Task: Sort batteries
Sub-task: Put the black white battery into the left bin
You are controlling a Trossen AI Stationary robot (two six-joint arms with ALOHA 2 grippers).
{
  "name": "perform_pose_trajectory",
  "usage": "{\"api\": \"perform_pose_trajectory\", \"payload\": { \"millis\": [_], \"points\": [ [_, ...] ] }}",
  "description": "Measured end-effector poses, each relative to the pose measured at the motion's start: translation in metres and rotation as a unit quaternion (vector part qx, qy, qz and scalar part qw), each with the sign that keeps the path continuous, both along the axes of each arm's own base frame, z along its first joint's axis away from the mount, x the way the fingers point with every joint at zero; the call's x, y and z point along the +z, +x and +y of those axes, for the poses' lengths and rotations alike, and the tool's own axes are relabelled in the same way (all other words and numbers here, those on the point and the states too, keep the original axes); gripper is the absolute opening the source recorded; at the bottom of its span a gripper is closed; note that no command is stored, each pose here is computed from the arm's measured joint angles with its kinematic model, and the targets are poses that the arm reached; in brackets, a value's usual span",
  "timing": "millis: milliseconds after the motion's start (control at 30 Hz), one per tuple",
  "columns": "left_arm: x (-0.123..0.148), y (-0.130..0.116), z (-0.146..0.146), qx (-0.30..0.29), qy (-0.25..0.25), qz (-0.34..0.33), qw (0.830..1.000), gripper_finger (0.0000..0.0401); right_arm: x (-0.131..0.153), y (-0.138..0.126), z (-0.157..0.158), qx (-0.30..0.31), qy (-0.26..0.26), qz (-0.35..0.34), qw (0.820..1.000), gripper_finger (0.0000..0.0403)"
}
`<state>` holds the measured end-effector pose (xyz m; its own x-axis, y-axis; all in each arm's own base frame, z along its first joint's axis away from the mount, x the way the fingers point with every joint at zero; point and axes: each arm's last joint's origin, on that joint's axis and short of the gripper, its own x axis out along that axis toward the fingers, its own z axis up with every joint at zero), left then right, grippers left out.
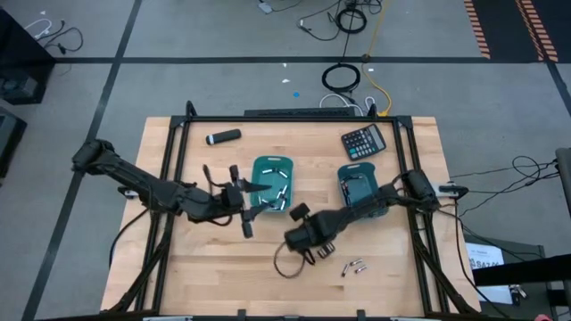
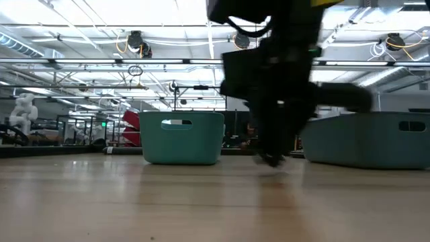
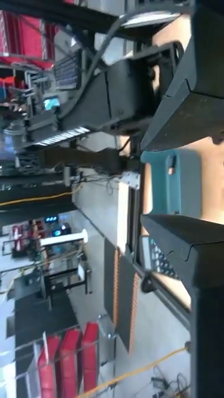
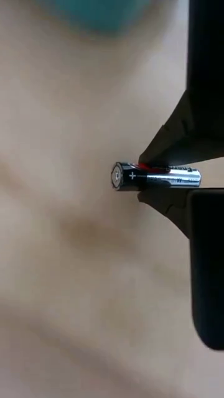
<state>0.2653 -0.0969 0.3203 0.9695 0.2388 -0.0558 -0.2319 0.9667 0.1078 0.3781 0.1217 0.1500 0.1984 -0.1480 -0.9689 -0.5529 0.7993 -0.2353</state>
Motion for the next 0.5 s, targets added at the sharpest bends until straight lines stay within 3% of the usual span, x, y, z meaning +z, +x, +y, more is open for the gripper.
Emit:
{"api": "perform_pose_trajectory", "payload": {
  "millis": [100,333,500],
  "points": [
    [0.002,-0.004,0.002,0.005,0.009,0.001,1.000,0.0186,0.013,0.006,-0.017,-0.024,-0.021,-0.038,0.999,0.0019],
    [-0.027,-0.007,0.004,0.006,0.031,0.040,0.999,0.0186,0.058,0.018,-0.053,-0.049,-0.012,-0.153,0.987,0.0019],
    [-0.030,-0.016,0.012,-0.001,0.019,0.020,1.000,0.0186,0.090,0.014,-0.076,-0.062,-0.007,-0.202,0.977,0.0019]
  ]
}}
